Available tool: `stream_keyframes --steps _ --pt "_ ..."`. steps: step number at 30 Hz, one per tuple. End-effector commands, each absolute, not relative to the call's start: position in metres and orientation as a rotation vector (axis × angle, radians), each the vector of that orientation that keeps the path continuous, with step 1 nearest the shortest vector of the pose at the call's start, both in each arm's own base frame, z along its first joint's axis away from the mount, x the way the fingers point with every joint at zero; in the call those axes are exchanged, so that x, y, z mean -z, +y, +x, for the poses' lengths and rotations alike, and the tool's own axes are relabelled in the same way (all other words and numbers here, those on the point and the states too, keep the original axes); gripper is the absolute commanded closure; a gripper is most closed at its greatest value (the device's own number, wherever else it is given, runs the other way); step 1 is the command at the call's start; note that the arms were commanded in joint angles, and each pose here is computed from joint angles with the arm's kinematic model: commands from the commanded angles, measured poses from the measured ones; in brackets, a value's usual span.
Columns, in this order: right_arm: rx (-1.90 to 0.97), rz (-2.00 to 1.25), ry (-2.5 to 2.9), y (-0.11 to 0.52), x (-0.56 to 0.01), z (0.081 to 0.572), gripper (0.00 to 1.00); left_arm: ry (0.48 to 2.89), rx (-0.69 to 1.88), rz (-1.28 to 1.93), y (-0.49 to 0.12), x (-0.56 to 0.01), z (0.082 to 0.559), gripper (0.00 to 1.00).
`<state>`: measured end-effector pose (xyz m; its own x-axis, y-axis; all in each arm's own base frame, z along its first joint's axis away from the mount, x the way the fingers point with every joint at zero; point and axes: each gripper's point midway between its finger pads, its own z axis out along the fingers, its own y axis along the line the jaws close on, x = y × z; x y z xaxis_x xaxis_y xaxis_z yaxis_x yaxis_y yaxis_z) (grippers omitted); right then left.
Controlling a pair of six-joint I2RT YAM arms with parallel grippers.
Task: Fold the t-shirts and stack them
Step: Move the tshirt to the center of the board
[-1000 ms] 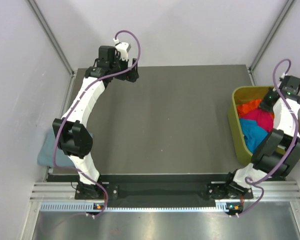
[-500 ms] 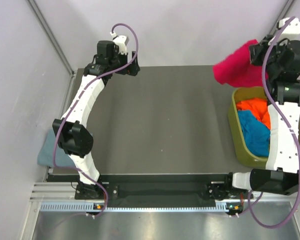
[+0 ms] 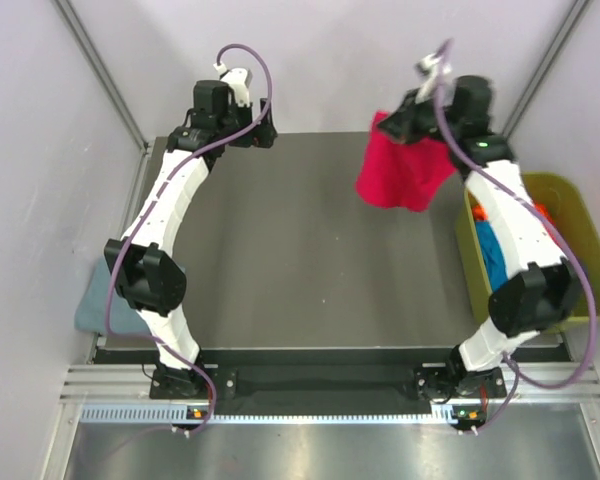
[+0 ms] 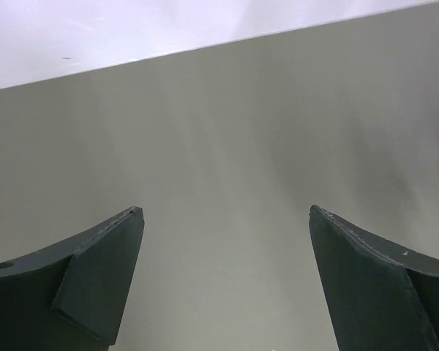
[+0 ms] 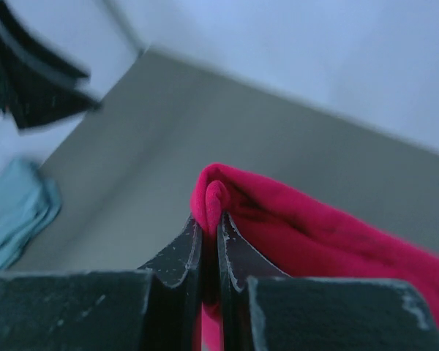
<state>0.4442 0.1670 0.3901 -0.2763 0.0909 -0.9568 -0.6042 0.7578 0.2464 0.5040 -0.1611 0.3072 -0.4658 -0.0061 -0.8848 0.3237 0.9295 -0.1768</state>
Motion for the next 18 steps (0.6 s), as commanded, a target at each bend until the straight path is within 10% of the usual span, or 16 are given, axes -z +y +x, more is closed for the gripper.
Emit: stream_keyframes --steps 1,8,10,12,18 --pt "-0.905 -0.695 1.664 0.258 -0.387 0.405 1.0 1.936 0.298 0.154 -0.141 -0.344 0.498 0.01" --pt "-0.933 -0.662 1.661 0.281 -0.385 0.419 1.0 1.934 0.165 0.101 -0.119 -0.34 0.497 0.01" --pt "-0.902 -0.63 1.723 0.27 -0.36 0.43 0.63 1.936 0.175 0.112 -0.12 -0.341 0.494 0.01" --pt "-0.876 -0.594 1.781 0.259 -0.34 0.437 0.47 1.949 0.205 0.155 -0.126 -0.338 0.49 0.01" --pt "-0.669 -0.502 1.899 0.219 -0.3 0.44 0.36 2.062 0.226 0.264 -0.13 -0.301 0.467 0.01"
